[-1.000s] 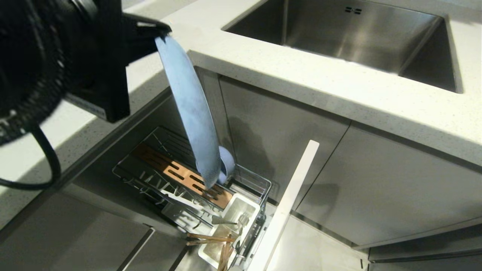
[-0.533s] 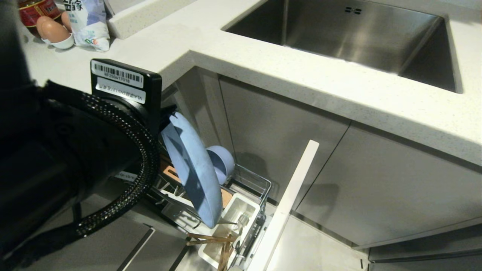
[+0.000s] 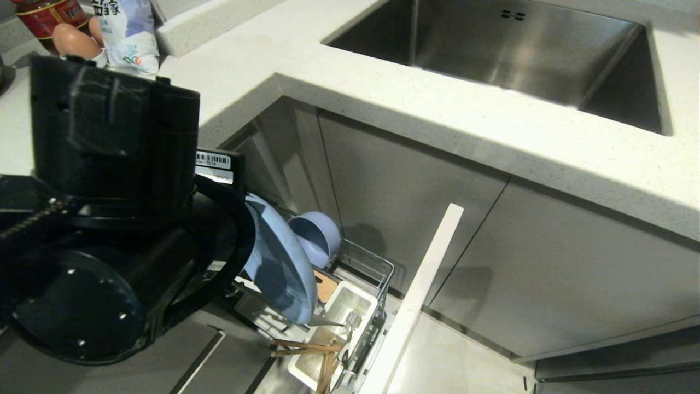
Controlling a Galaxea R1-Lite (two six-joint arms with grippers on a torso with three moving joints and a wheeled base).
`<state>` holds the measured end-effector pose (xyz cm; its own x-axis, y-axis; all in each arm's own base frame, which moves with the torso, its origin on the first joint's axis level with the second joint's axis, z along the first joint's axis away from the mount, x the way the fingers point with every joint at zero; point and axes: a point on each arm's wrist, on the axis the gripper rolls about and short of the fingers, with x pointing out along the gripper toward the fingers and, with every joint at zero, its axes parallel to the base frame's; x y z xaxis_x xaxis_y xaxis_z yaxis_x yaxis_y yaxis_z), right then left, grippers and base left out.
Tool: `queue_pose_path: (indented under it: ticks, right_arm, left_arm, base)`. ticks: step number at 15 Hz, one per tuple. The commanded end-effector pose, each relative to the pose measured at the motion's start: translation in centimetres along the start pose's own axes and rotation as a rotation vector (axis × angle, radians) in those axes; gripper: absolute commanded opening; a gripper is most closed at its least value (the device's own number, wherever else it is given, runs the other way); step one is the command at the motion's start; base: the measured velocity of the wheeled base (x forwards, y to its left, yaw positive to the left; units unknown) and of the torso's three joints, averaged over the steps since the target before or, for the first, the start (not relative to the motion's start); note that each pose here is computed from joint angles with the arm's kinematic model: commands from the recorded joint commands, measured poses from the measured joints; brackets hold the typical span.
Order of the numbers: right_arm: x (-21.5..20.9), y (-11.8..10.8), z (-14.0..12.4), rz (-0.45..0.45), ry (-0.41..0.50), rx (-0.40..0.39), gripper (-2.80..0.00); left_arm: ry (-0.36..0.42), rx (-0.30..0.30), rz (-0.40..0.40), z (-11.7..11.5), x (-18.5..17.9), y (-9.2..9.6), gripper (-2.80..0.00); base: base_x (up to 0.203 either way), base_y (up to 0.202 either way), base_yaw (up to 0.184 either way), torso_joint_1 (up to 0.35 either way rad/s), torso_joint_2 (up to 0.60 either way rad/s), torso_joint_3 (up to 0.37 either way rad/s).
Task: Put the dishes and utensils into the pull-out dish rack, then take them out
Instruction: Pick up the plate and place it in the cupboard
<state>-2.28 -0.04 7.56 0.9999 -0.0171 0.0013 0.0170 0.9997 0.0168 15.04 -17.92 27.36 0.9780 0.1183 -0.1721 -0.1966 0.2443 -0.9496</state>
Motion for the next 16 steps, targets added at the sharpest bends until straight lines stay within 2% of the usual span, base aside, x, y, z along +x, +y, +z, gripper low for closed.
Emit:
queue_pose_path:
  ticks: [1, 4, 10, 16]
  right_arm:
    - [0.0, 0.0, 0.0, 0.0, 0.001, 0.0, -2.8]
    - [0.0, 0.0, 0.0, 0.0, 0.001, 0.0, -2.8]
    - [0.0, 0.0, 0.0, 0.0, 0.0, 0.0, -2.8]
    - [0.0, 0.0, 0.0, 0.0, 0.0, 0.0, -2.8]
  left_arm:
    - [-0.029, 0.011, 0.021, -0.4, 0.9, 0.5, -2.8]
    - [-0.047, 0.026, 0.049, -0.6, 2.2, 1.1, -2.8]
    - [-0.034, -0.037, 0.12, -0.9, 4.6, 2.7, -2.8]
    - [-0.011, -0.067, 0.14, -0.9, 5.4, 3.0, -2.8]
  base:
    - [0.0, 0.0, 0.0, 0.0, 0.0, 0.0]
    - [0.0, 0.0, 0.0, 0.0, 0.0, 0.0]
    - [0.0, 0.0, 0.0, 0.0, 0.0, 0.0]
    - [0.0, 0.0, 0.0, 0.0, 0.0, 0.0]
